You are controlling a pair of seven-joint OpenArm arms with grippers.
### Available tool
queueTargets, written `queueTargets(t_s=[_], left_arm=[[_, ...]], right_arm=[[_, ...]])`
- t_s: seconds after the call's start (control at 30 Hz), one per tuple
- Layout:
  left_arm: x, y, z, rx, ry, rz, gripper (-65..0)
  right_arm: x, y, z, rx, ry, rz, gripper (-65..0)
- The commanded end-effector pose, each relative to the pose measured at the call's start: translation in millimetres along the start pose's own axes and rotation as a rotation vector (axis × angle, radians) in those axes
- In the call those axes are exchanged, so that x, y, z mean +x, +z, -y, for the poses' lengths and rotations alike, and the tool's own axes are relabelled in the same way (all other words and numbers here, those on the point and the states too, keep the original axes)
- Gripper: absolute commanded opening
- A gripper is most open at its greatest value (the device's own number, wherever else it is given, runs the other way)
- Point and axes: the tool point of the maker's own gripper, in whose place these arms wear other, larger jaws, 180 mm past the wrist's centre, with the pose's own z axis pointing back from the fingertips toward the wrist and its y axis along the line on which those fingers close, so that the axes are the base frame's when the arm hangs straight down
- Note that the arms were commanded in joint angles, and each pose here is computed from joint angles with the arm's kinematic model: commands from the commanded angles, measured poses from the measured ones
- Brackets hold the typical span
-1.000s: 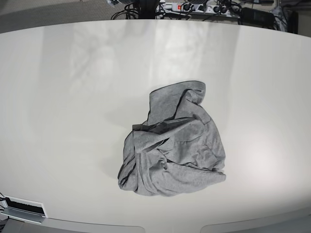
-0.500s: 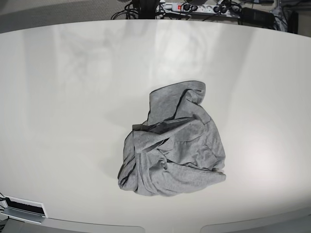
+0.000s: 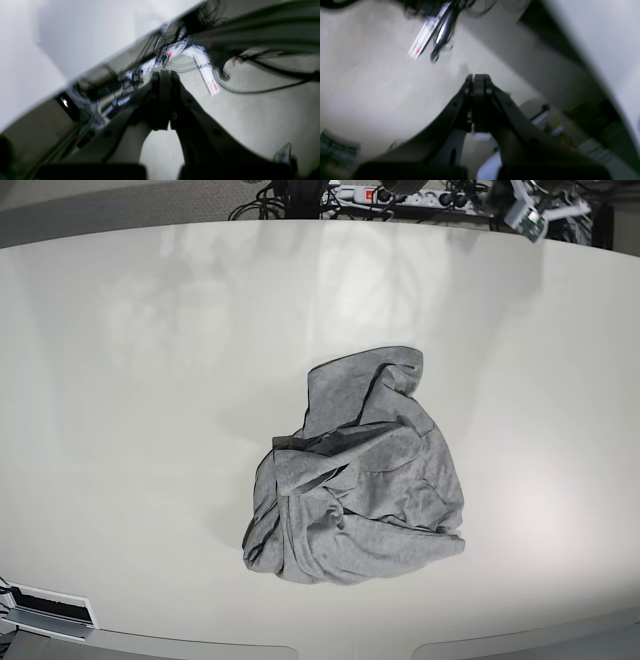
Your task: Layout the t-shirt on the table in an organized manner, then fold the t-shirt properly
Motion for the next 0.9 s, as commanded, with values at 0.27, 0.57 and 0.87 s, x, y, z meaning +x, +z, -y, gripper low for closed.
queueTargets(t_s=[0.27, 0.57, 0.87], left_arm=[[112, 27, -31, 0.076, -0.12, 0.327, -65.0], [192, 44, -56, 0.133, -0.171, 0.599, -65.0], [214, 29, -105, 0.183, -0.081, 0.674, -65.0]], right_arm=[[64, -5, 42, -0.149, 0.061, 0.234, -65.0], [188, 14, 77, -0.158, 0.112, 0.673, -65.0], [274, 36, 91, -0.042, 0.168, 0.999, -65.0]])
